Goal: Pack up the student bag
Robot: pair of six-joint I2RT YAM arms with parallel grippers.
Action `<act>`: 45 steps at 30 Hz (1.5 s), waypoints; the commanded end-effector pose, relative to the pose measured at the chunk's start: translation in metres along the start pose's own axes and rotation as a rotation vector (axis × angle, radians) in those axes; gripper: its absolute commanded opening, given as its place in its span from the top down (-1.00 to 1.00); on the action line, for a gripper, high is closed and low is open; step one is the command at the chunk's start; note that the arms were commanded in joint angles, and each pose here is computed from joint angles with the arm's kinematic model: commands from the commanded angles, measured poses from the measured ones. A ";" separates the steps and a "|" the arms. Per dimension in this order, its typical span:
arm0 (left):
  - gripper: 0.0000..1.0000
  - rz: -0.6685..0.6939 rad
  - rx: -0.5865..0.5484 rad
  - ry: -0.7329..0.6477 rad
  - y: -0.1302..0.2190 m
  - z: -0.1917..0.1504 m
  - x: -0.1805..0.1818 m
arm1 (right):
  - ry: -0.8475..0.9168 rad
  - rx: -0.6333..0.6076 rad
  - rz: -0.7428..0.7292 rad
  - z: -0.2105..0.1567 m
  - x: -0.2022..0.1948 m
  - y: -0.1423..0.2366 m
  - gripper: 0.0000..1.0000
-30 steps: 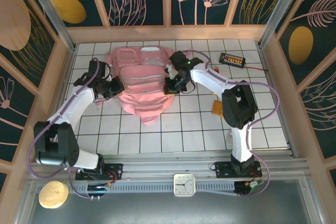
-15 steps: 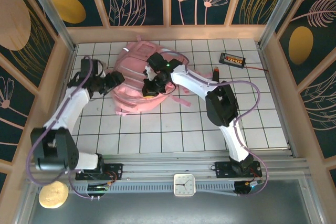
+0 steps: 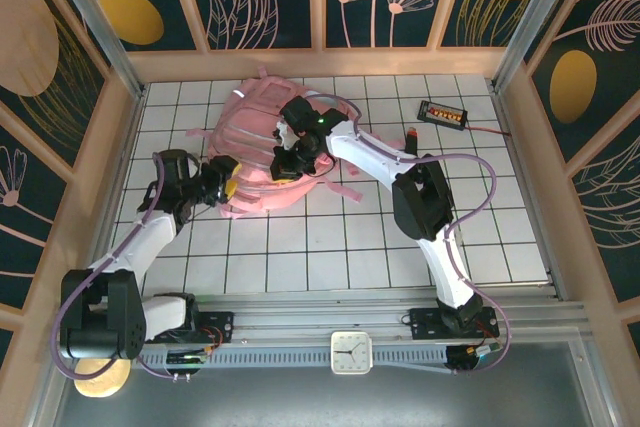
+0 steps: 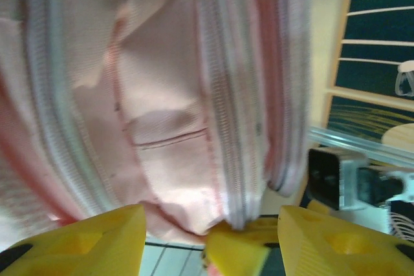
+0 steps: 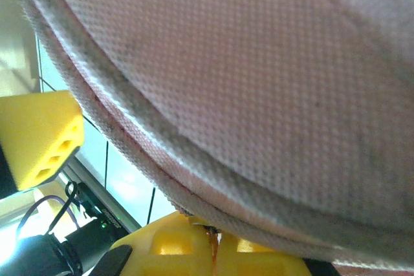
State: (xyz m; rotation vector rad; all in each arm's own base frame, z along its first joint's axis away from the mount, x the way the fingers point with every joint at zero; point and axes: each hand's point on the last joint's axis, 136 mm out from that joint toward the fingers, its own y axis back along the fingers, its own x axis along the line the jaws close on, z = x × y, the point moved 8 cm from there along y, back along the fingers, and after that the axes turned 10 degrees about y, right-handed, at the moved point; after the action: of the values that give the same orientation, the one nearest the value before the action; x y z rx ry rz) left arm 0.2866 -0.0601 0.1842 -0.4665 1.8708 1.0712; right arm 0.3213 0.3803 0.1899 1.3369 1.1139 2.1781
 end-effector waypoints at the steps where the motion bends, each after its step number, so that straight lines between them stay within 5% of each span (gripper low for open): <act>1: -0.12 -0.074 0.043 0.049 -0.003 -0.002 -0.021 | 0.044 0.010 0.046 -0.002 0.014 -0.007 1.00; 19: 0.04 -0.014 0.062 0.025 -0.045 0.013 -0.021 | 0.068 0.035 0.062 -0.011 0.031 -0.017 1.00; 22: 0.34 0.002 0.055 0.012 -0.046 0.014 -0.019 | 0.072 0.039 0.061 -0.012 0.033 -0.018 1.00; 26: 1.00 0.023 0.051 -0.002 -0.045 0.014 -0.014 | 0.074 0.044 0.052 -0.014 0.032 -0.018 1.00; 45: 1.00 0.119 -0.016 -0.162 -0.032 0.015 -0.016 | 0.063 0.159 -0.125 -0.039 0.013 -0.005 1.00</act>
State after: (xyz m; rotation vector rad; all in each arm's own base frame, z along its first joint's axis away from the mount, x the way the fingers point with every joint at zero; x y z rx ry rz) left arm 0.3214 -0.0731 0.1642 -0.2734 1.8593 1.1281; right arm 0.3010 0.3913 0.1802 1.2537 1.2424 2.1529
